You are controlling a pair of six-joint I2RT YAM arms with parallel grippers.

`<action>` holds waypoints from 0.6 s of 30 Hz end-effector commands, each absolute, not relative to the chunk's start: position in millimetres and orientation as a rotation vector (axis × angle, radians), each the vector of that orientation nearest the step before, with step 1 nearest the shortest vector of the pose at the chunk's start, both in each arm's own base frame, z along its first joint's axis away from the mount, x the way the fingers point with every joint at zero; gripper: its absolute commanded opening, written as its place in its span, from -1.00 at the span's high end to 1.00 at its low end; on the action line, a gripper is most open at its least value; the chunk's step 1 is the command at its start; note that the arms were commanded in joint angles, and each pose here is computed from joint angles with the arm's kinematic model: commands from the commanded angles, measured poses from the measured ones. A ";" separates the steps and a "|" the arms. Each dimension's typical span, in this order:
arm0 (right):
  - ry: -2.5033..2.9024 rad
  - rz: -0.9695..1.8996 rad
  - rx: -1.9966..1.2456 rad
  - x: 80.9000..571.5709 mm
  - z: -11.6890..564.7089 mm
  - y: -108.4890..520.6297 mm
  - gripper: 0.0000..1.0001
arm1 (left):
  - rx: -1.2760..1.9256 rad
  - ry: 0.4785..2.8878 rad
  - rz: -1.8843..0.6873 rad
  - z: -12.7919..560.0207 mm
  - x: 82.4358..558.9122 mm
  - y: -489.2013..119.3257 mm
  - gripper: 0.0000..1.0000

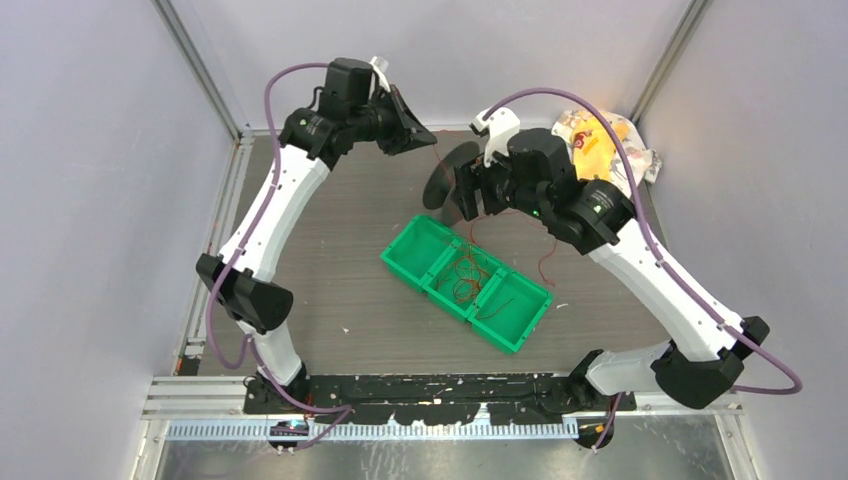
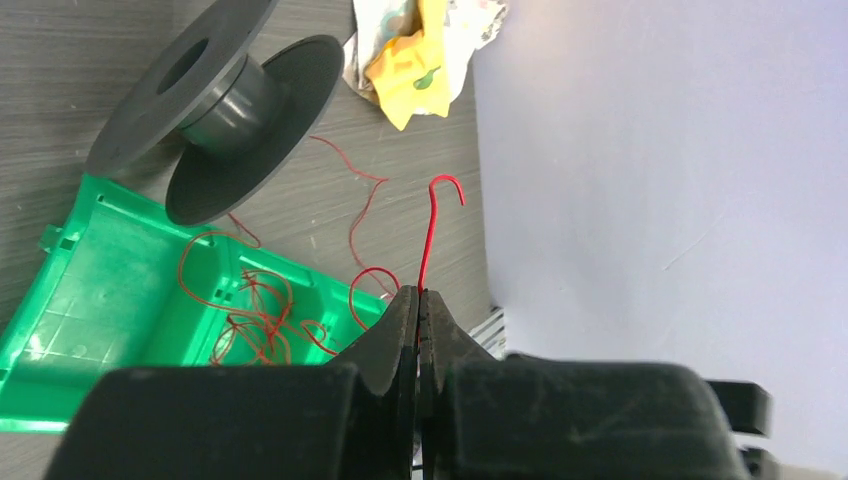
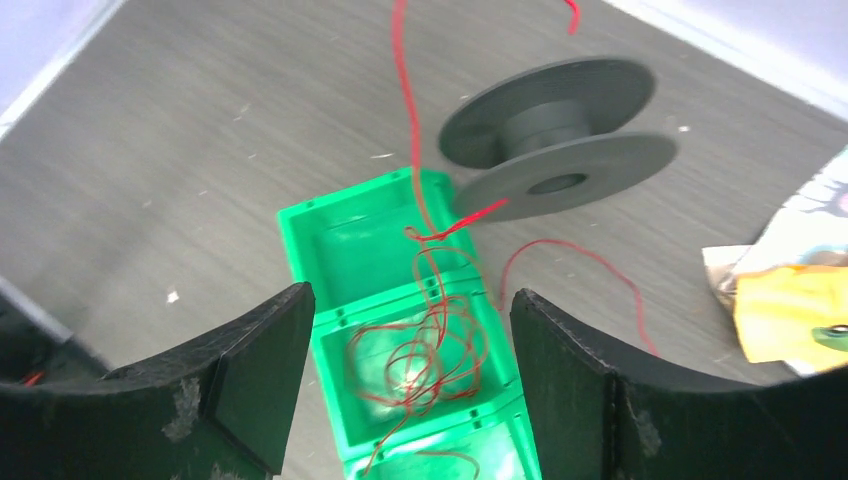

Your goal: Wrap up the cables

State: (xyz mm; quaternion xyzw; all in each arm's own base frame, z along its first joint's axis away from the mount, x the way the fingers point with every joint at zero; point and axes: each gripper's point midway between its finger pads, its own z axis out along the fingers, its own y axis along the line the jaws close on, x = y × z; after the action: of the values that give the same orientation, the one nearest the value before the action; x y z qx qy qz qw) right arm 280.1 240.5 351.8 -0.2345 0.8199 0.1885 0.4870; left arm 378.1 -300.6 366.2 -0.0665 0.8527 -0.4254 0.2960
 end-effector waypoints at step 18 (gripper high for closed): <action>1.824 0.148 -0.592 348.2 334.9 274.3 0.43 | -0.262 2.274 -1.197 383.8 370.0 -295.4 0.99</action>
State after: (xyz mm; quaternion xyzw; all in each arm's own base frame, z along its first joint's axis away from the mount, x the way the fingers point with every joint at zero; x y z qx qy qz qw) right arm 337.1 274.8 308.5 -0.2726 0.8019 0.0690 0.5271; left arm 372.1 -296.3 373.2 -0.1027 0.8553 -0.4273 0.2744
